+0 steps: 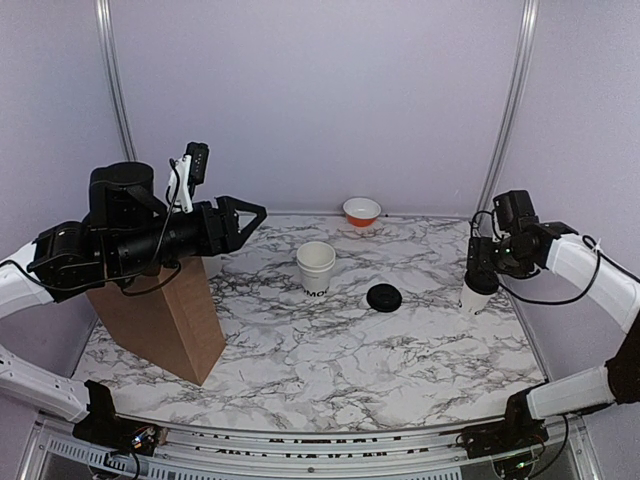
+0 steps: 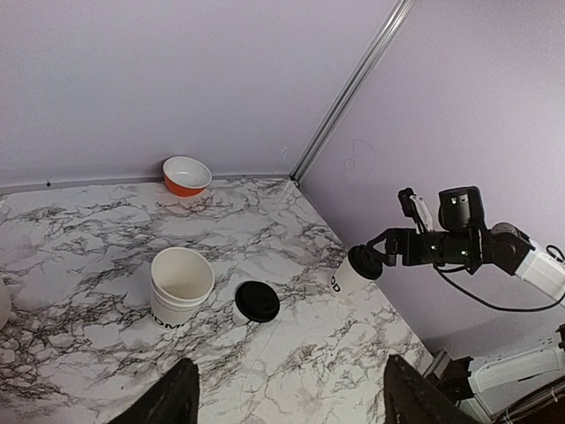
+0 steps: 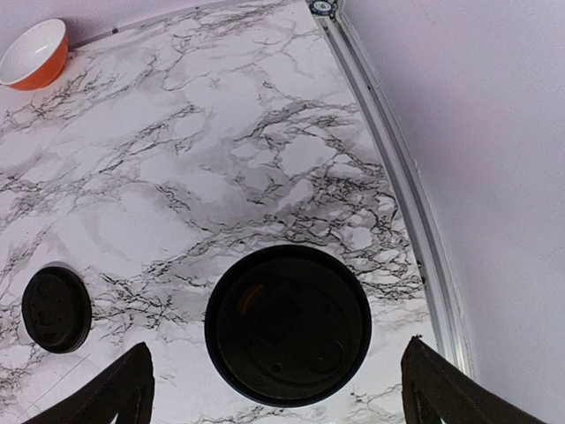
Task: Pack the takeout coffee
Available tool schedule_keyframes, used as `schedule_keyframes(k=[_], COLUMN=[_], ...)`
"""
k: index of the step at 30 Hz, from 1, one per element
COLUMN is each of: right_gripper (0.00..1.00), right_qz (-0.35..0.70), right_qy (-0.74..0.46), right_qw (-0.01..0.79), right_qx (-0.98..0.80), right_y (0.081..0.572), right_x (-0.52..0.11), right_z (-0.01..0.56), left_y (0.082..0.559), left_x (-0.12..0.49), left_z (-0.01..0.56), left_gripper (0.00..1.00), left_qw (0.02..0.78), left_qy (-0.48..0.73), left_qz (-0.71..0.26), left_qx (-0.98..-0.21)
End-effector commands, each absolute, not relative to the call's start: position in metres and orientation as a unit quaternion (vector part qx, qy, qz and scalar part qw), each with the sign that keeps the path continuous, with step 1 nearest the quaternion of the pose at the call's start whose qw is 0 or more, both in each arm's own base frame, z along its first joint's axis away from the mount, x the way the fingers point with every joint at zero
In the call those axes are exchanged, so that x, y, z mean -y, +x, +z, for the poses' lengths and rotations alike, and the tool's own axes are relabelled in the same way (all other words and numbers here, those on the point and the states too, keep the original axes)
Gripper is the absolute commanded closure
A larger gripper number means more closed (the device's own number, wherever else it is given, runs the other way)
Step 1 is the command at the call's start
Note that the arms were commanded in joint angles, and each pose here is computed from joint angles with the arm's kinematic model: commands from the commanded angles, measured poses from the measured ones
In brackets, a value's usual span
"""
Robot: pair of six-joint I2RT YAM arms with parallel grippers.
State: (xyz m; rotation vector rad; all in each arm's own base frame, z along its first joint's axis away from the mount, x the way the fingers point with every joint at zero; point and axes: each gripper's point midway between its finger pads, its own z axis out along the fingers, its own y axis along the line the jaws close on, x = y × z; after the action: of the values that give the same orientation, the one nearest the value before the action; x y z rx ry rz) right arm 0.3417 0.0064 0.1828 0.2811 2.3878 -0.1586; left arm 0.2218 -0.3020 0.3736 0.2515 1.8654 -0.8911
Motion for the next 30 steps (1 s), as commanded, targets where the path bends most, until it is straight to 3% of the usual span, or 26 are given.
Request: schedule_keyframes(k=[1,14,30], right_gripper=[0.06,0.06,0.06], right_qz=[-0.025,0.07,0.127], right_qy=[0.091,0.012,-0.026], right_qw=[0.392,0.437,0.431], right_qx=[-0.915,-0.897,-0.893], right_y=[0.346,0.356,0.36], right_x=[-0.021,-0.092,-0.128], right_z=[0.214,0.251,0.242], left_y=[0.22,0.219,0.223], left_x=[0.29,0.244,0.12], left_z=[0.4,0.433,0.448], left_gripper=[0.28,0.26,0.25], left_qw=[0.522,0.555,0.601], left_qy=[0.088,0.029,-0.129], left_qz=[-0.378,-0.355,-0.164], left_qx=[-0.759,-0.752,-0.772])
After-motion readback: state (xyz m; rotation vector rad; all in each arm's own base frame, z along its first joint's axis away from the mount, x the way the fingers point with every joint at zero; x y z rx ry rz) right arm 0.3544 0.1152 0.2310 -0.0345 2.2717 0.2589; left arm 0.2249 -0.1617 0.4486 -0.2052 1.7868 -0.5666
